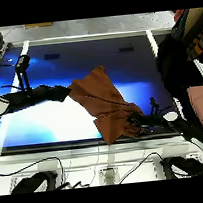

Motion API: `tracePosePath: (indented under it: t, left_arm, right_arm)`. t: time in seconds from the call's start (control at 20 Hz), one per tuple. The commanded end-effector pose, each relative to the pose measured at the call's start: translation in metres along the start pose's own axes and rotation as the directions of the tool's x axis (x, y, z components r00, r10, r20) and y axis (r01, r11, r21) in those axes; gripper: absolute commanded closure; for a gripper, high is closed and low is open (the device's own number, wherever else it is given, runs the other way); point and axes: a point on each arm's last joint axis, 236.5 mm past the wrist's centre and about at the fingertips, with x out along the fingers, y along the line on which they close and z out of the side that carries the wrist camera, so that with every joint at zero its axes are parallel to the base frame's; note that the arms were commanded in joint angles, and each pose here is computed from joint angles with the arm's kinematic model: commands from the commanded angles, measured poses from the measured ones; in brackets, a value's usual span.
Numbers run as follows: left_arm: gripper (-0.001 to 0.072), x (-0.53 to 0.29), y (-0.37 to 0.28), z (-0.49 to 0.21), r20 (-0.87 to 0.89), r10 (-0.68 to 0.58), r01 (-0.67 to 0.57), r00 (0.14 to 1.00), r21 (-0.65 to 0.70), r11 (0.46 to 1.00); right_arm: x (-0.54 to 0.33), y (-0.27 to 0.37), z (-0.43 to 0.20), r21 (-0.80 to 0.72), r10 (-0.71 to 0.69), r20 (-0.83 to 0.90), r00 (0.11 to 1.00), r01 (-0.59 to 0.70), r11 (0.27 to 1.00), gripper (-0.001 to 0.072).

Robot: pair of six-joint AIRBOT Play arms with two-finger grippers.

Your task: Fold the clothes and pants, and hang the long-sleeved shirts on hangers.

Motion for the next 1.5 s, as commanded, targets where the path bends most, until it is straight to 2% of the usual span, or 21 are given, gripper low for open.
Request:
tracePosePath:
  t: [0.0,0.05,0.15,0.25,0.35,0.45,0.55,0.6,0.65,0.7,0.9,1.05,1.35,1.45]
  left_arm:
    - [0.0011,0.013,0.011,0.001,-0.002,0.016,-0.016,1.0,-0.018,1.0]
    - [0.0011,0.02,0.015,-0.004,-0.022,0.017,-0.018,1.0,-0.029,0.999]
    - [0.0011,0.035,0.024,-0.013,-0.065,0.019,-0.022,0.998,-0.053,0.998]
    - [0.0011,0.049,0.034,-0.022,-0.099,0.025,-0.036,0.995,-0.108,0.994]
    - [0.0011,0.058,0.043,-0.025,-0.109,0.036,-0.051,0.993,-0.138,0.989]
    - [0.0011,0.061,0.053,-0.022,-0.097,0.053,-0.068,0.994,-0.15,0.986]
    - [0.0013,0.059,0.063,-0.015,-0.066,0.078,-0.088,0.995,-0.161,0.983]
    - [0.0048,0.059,0.069,-0.013,-0.056,0.09,-0.099,0.994,-0.174,0.98]
    - [0.0165,0.06,0.075,-0.013,-0.057,0.1,-0.109,0.993,-0.189,0.976]
    - [0.0214,0.062,0.082,-0.016,-0.067,0.106,-0.118,0.992,-0.2,0.973]
    - [0.0214,0.092,0.097,-0.044,-0.159,0.098,-0.137,0.982,-0.257,0.957]
    - [0.0214,0.117,0.112,-0.074,-0.248,0.087,-0.175,0.965,-0.361,0.916]
    - [0.0214,0.144,0.134,-0.143,-0.442,0.029,-0.253,0.897,-0.459,0.852]
    - [0.0214,0.134,0.151,-0.154,-0.474,0.032,-0.303,0.88,-0.509,0.805]
  right_arm:
    - [-0.003,0.012,0.009,-0.019,0.021,0.017,1.0,-0.02,1.0,0.0643]
    - [-0.004,0.018,0.009,-0.028,0.032,0.01,0.999,-0.031,0.999,0.0688]
    - [-0.01,0.036,0.015,-0.062,0.062,0.009,0.998,-0.061,0.996,0.0688]
    - [-0.022,0.066,0.024,-0.189,0.099,0.001,0.995,-0.097,0.977,0.0688]
    - [-0.044,0.093,0.03,-0.358,0.091,-0.013,0.996,-0.089,0.93,0.0689]
    - [-0.075,0.113,0.033,-0.528,0.035,-0.012,0.999,-0.036,0.849,0.0689]
    - [-0.107,0.125,0.03,-0.607,-0.004,0.013,1.0,0.011,0.795,0.0689]
    - [-0.123,0.129,0.024,-0.632,-0.016,0.026,1.0,0.03,0.775,0.0689]
    - [-0.135,0.128,0.017,-0.645,-0.035,0.036,0.999,0.05,0.763,0.069]
    - [-0.145,0.122,0.01,-0.649,-0.063,0.04,0.997,0.074,0.757,0.069]
    - [-0.182,0.081,-0.015,-0.646,-0.23,0.075,0.97,0.222,0.73,0.069]
    - [-0.207,0.055,-0.013,-0.599,-0.317,0.171,0.933,0.354,0.718,0.069]
    - [-0.215,0.058,-0.012,-0.581,-0.298,0.216,0.93,0.368,0.726,0.069]
    - [-0.215,0.06,-0.009,-0.581,-0.287,0.228,0.93,0.367,0.726,0.069]
